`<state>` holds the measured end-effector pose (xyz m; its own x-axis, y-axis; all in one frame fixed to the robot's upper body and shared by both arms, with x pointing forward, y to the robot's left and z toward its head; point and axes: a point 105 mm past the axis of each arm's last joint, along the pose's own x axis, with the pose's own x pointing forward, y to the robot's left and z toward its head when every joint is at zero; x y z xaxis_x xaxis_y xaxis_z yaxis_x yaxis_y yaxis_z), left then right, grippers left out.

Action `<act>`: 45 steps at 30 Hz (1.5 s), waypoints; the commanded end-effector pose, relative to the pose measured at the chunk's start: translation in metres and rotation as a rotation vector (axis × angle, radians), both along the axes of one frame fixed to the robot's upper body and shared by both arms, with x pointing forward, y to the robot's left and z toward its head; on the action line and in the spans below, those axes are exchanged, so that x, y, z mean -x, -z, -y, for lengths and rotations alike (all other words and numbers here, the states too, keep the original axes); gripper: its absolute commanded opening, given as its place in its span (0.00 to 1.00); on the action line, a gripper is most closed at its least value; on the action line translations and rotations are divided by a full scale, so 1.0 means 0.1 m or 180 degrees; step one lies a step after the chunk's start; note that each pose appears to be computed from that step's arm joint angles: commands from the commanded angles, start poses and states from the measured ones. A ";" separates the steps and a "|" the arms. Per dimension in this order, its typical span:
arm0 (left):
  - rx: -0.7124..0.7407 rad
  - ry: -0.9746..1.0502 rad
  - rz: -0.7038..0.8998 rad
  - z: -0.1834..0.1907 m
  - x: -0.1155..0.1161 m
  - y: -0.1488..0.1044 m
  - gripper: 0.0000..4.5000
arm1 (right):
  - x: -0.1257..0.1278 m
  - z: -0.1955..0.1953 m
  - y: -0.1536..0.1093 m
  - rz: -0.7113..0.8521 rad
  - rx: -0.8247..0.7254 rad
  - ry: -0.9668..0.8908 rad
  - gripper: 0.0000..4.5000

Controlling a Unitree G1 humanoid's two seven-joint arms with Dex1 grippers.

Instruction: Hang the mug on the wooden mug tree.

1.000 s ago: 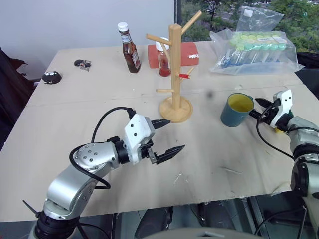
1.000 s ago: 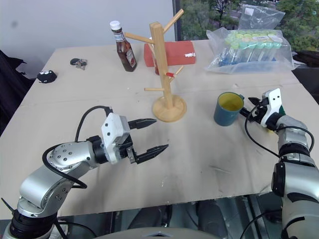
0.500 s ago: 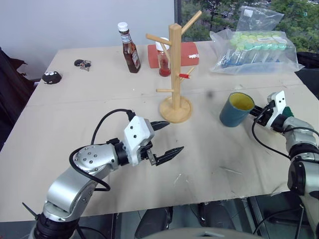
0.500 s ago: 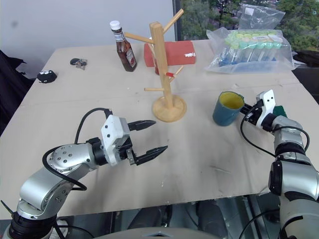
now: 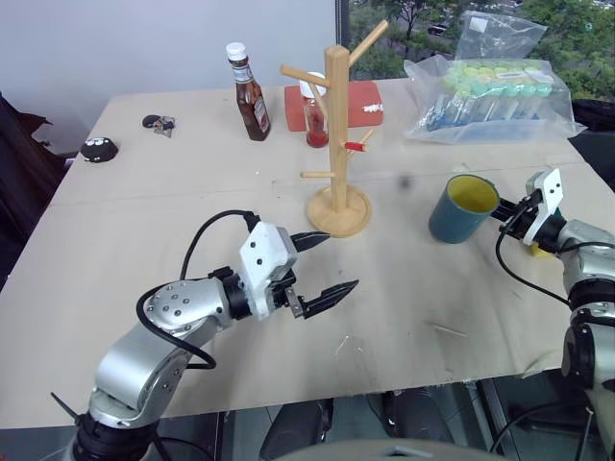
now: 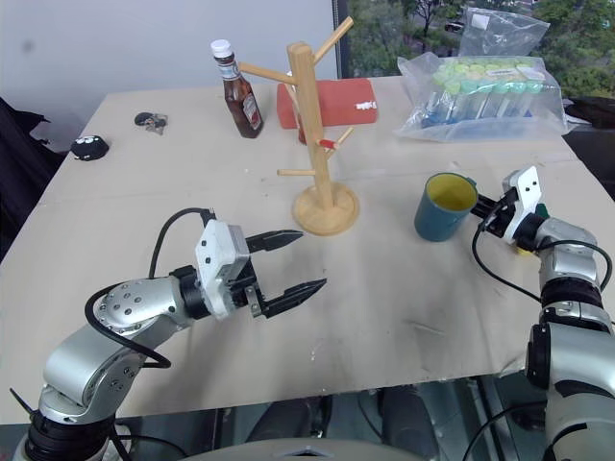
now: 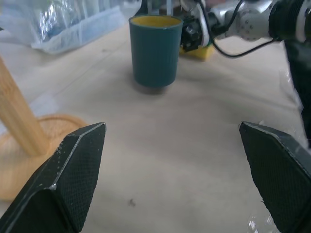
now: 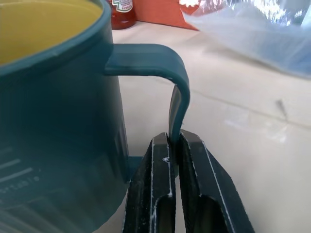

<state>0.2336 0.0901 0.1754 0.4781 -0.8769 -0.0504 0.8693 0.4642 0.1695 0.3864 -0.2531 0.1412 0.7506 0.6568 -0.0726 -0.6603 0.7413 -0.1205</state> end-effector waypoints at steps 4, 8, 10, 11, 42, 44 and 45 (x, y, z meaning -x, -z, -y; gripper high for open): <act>0.0632 -0.0465 0.0583 -0.12 -0.07 -0.30 1.00 | 0.14 -0.39 -0.71 0.0586 0.0422 -0.0595 0.02; 0.0950 -0.0609 0.0635 -0.11 -0.04 -0.31 1.00 | 0.28 -0.68 -1.01 0.0764 0.0725 -0.0970 0.02; 0.1022 -0.0666 0.0664 -0.10 -0.05 -0.30 1.00 | 0.34 -0.81 -1.12 0.0830 0.0898 -0.1109 0.02; 0.1046 -0.0701 0.0677 -0.10 -0.05 -0.29 1.00 | 0.37 -0.86 -1.16 0.0843 0.1003 -0.1158 0.02; 0.1204 -0.0545 0.0794 -0.04 -0.08 -0.29 1.00 | 0.68 -1.53 -1.53 -0.0258 0.1407 -0.0509 0.02; 0.1225 -0.0556 0.0795 -0.04 -0.07 -0.30 1.00 | 0.67 -1.56 -1.54 -0.0267 0.1382 -0.0512 0.02; 0.1250 -0.0577 0.0795 -0.05 -0.07 -0.30 1.00 | 0.67 -1.58 -1.55 -0.0258 0.1372 -0.0526 0.02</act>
<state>0.2465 0.0949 0.1961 0.6008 -0.7146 0.3584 0.7250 0.6759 0.1324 0.3226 -0.0985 0.2822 0.6064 0.6515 -0.4558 -0.7942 0.5239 -0.3077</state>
